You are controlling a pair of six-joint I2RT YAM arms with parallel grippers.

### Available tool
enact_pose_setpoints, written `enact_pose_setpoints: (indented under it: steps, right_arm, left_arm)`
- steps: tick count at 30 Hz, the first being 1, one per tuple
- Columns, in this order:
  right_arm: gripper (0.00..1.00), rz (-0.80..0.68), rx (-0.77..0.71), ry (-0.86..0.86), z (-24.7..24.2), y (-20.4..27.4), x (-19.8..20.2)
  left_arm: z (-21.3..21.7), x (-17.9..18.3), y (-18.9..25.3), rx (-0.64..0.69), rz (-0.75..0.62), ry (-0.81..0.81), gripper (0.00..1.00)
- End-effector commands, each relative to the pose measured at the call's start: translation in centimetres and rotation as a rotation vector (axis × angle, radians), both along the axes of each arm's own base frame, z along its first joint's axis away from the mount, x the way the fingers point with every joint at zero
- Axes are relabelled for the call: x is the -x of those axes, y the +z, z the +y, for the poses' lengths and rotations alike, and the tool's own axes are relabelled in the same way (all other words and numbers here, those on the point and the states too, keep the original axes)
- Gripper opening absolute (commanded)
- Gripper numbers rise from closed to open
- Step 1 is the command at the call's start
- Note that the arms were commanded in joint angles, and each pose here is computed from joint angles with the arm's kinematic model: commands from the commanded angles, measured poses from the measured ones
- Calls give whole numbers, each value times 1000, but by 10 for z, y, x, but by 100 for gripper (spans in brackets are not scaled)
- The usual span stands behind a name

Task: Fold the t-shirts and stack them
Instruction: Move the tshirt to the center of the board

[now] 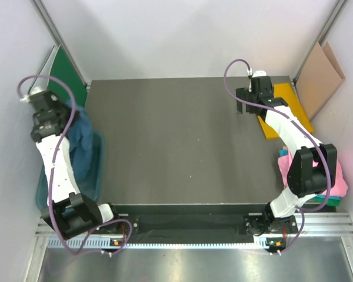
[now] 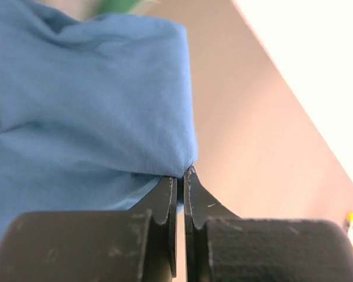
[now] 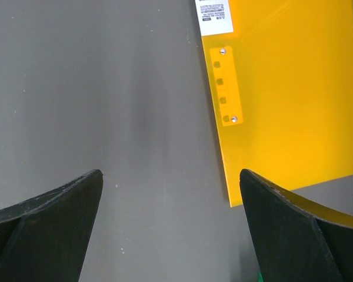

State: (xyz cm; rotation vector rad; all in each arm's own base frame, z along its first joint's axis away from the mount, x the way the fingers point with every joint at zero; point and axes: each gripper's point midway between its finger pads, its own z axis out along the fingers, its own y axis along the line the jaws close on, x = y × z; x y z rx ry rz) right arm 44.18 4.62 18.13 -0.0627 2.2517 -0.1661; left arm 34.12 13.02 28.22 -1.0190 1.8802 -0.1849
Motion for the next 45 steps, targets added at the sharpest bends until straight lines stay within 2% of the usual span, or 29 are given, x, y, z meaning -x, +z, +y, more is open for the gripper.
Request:
enact_pose_setpoints:
  steps: [1,2,4,5,6,8,9,11,13,14,16,18,19,21,22,24,25,26,27,28,30,32,35,37,39,40,41,43,45]
  right_arm:
    - [100,-56,-33,11,10,26,-14]
    - [100,-56,-33,9,10,26,-15]
    - [99,-60,-32,0,7,27,-14]
    - [100,-59,-29,-2,6,27,-13]
    - [100,-64,-28,-9,4,28,-12]
    - [100,-66,-16,-23,-1,28,-9]
    - [99,-75,-15,-31,-4,31,-8]
    - [100,-77,-4,-44,-9,30,-6]
    - [100,-85,8,-60,-14,32,-4]
    - [100,-82,11,-67,-17,31,-2]
    - [100,-91,13,-85,-23,34,-1]
    - [100,-99,12,-107,-32,36,1]
    - [100,-103,4,-110,-34,38,1]
    - [100,-112,-6,-136,-45,41,1]
    - [100,-117,-14,-146,-48,43,2]
    - [100,-123,-25,-160,-55,46,3]
    - [99,-123,-32,-162,-56,47,3]
    - [100,-118,-36,-161,-57,46,4]
    - [100,-114,-54,-137,-52,45,3]
    - [100,-111,-71,-114,-47,44,2]
    - [100,-98,-128,-23,-27,41,0]
    - [100,-83,-147,34,-11,37,1]
    - [99,-56,-179,103,14,28,2]
    - [100,-19,-186,136,27,18,6]
    - [100,52,-219,206,53,2,8]
    - [100,96,-229,226,61,-5,12]
    - [100,137,-238,260,76,-18,14]
    - [100,179,-279,334,101,-27,22]
    - [100,237,-282,379,125,-43,30]
  left_arm:
    - [-94,-52,69,-23,-265,-305,0]
    - [-111,-57,94,-63,-307,-349,0]
    - [-163,-74,96,-37,-302,-492,0]
    - [-179,-79,116,-32,-341,-533,0]
    - [-218,-87,107,-1,-323,-639,0]
    - [-257,-92,125,-3,-363,-741,0]
    - [-298,-94,114,21,-339,-848,0]
    - [-355,-82,137,25,-387,-1009,0]
    - [-398,-83,128,54,-359,-1137,0]
    - [-413,-76,149,66,-407,-1190,0]
    - [-445,-71,139,130,-381,-1281,0]
    - [-450,-71,135,180,-377,-1263,0]
    - [-448,-73,106,190,-309,-1242,0]
    - [-428,-78,92,182,-283,-1140,0]
    - [-420,-77,45,223,-169,-1100,0]
    - [-394,-75,10,271,-89,-1023,0]
    - [-384,-65,-40,315,23,-981,0]
    - [-363,-64,-59,327,66,-918,0]
    - [-352,-58,-80,343,118,-883,0]
    - [-338,-40,-125,366,228,-836,0]
    - [-307,-31,-164,382,324,-746,0]
    - [-278,-7,-212,394,491,-655,0]
    - [-253,12,-248,371,653,-589,0]
    - [-245,11,-255,328,697,-575,0]
    - [-240,15,-262,320,758,-562,29]
    - [-242,9,-258,313,741,-578,38]
    - [-243,6,-250,306,716,-584,59]
    - [-245,-8,-233,282,634,-601,76]
    - [-246,-19,-210,252,546,-618,99]
